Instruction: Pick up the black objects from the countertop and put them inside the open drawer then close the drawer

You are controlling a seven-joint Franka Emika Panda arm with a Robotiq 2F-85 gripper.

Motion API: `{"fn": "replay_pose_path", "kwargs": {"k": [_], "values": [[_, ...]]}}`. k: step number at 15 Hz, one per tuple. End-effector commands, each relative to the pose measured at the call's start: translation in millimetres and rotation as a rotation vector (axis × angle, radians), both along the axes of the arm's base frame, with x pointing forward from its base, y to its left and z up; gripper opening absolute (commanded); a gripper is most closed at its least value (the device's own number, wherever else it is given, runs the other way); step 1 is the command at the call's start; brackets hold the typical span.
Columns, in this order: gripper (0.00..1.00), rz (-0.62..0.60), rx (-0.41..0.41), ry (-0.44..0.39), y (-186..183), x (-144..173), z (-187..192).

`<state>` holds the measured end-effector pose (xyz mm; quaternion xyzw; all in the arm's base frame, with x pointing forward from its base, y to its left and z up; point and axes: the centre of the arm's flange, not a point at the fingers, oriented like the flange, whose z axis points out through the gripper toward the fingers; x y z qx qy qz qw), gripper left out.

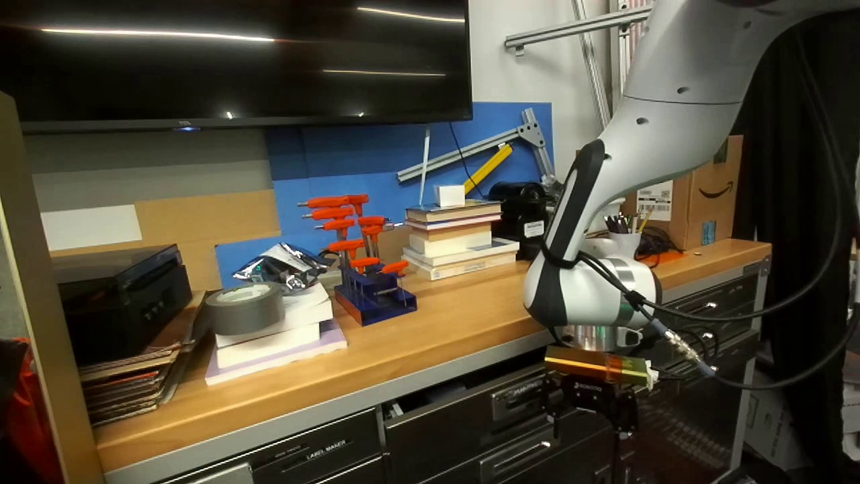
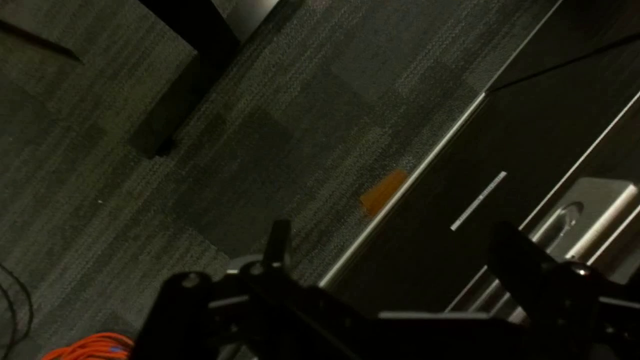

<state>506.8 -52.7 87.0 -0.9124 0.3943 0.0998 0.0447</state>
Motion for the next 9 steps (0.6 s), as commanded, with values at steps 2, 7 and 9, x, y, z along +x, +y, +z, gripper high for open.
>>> {"fn": "replay_pose_path", "kwargs": {"k": [2, 7, 9], "values": [[1.00, 0.074, -0.002, -0.108, 3, 49, -9], [1.00, 0.093, -0.017, -0.147, 4, 52, -8], [1.00, 0.090, -0.031, -0.163, 5, 47, -6]]}}
